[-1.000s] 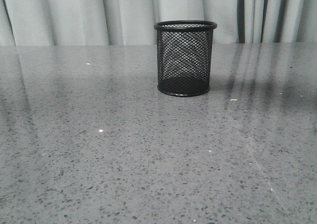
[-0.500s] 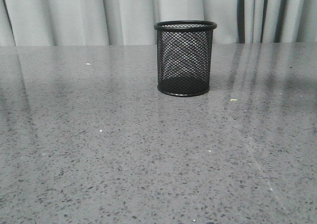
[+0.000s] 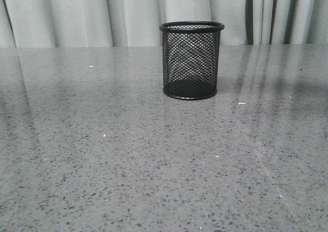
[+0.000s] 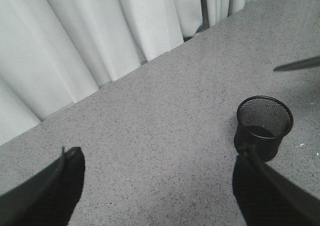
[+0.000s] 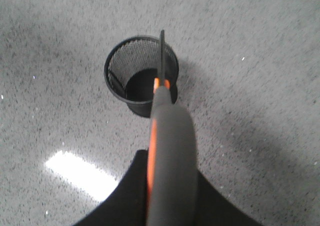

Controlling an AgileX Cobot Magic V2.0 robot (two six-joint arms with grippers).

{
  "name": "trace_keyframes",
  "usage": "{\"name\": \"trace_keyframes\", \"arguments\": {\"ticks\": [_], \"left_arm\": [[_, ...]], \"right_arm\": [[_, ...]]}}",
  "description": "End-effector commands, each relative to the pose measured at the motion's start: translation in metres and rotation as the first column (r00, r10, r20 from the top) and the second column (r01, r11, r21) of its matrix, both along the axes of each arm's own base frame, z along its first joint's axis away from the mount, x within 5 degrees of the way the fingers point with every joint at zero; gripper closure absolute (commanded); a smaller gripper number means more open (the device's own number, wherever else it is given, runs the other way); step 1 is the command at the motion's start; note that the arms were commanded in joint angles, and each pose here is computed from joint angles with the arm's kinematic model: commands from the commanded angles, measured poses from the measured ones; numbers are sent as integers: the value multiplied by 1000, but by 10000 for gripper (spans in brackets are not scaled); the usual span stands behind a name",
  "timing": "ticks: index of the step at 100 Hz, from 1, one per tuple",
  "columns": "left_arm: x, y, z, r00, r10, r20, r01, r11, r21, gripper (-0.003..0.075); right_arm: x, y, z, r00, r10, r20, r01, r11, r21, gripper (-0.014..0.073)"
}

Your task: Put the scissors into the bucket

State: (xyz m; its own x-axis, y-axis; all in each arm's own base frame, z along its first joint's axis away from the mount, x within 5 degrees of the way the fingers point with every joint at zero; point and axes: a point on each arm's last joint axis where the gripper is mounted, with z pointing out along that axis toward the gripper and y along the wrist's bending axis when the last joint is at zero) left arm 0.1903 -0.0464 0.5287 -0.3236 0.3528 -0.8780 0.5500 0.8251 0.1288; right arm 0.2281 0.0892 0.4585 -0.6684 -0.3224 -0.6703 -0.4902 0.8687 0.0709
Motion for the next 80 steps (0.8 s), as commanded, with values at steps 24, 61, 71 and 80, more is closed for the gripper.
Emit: {"name": "trace_keyframes", "arguments": {"ticks": [24, 61, 71, 80], "left_arm": [[-9, -2, 16, 996, 4, 91, 2, 998, -63, 155], [-8, -3, 16, 996, -6, 86, 13, 997, -76, 155], [-8, -3, 16, 996, -6, 86, 13, 997, -76, 155], [-7, -3, 16, 996, -4, 90, 11, 997, -78, 155]], "right_arm": [[-9, 8, -5, 998, 49, -43, -48, 999, 2, 638], [14, 21, -26, 990, 63, -124, -65, 998, -15, 638], [19, 23, -31, 988, 62, -141, -66, 998, -20, 638], [24, 24, -35, 986, 61, -156, -66, 998, -25, 638]]}}
